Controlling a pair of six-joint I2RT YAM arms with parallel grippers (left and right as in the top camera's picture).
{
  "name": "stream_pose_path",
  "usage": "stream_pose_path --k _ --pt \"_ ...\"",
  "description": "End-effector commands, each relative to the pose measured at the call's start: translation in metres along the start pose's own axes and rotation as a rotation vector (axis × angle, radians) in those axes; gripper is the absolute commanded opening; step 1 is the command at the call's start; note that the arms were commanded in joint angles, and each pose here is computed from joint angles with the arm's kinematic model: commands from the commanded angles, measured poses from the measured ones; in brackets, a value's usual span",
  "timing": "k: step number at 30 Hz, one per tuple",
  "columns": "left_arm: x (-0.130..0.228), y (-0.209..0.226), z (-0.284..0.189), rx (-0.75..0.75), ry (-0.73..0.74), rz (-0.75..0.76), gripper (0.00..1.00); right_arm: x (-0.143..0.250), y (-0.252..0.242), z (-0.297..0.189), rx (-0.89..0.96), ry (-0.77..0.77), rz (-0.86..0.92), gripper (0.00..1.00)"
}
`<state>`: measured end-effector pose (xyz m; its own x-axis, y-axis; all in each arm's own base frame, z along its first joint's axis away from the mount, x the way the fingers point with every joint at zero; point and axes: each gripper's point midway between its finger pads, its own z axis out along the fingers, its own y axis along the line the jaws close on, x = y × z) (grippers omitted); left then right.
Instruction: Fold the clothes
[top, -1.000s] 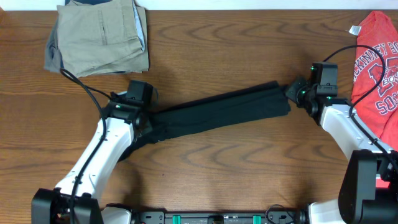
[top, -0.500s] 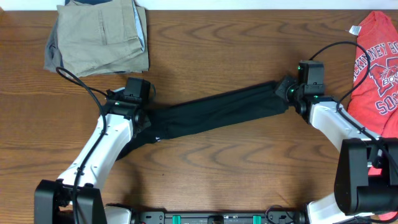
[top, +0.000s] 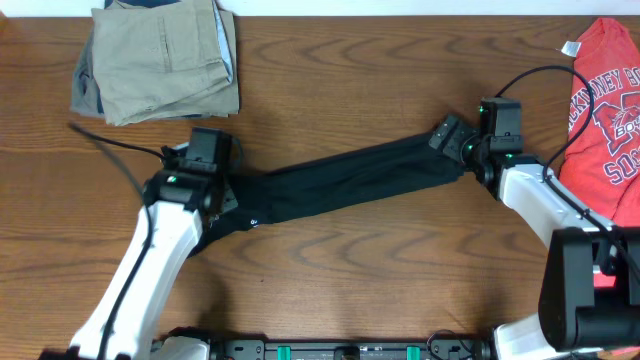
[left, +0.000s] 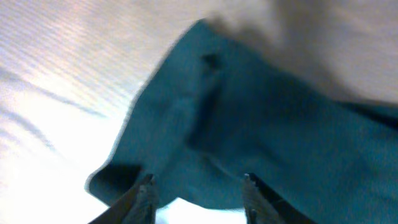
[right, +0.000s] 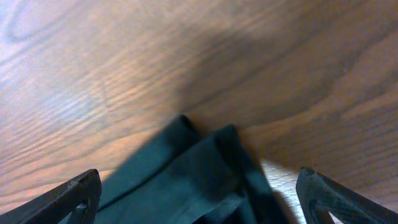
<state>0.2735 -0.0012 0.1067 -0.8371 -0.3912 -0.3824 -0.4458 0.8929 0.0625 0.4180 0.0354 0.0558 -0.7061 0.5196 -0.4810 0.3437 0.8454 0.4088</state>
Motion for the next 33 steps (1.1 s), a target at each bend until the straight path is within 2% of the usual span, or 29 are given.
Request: stream_pose_path --k 1,5,8,10,15,18,23,27,33 --pt "0.008 -0.029 -0.015 0.186 0.065 0.003 0.54 -0.005 0.025 -0.011 -0.089 -0.001 -0.038 0.97" --pt "0.019 -0.035 -0.007 0.207 0.122 0.012 0.72 0.008 0.035 -0.010 -0.100 0.026 -0.080 0.95" --pt "0.027 -0.033 0.004 0.178 0.163 0.020 0.75 0.012 0.041 -0.009 -0.098 0.027 -0.114 0.87" --pt "0.033 -0.032 0.013 0.154 0.198 0.026 0.75 0.014 0.041 -0.009 -0.080 0.021 -0.124 0.74" --pt "0.042 -0.027 0.033 0.084 0.257 0.040 0.60 0.018 0.036 -0.008 -0.025 0.013 -0.139 0.48" --pt "0.045 -0.024 0.039 0.065 0.280 0.038 0.48 0.019 0.035 -0.006 -0.019 0.016 -0.140 0.39" --pt "0.039 -0.008 0.042 0.012 0.269 0.010 0.45 0.022 0.028 0.001 0.013 0.020 -0.140 0.38" --pt "0.039 0.004 0.044 -0.015 0.285 -0.022 0.38 0.024 0.023 0.007 0.030 0.026 -0.136 0.41" --pt "0.038 0.011 0.044 -0.026 0.296 -0.045 0.37 0.027 0.020 0.016 0.035 0.033 -0.136 0.46"
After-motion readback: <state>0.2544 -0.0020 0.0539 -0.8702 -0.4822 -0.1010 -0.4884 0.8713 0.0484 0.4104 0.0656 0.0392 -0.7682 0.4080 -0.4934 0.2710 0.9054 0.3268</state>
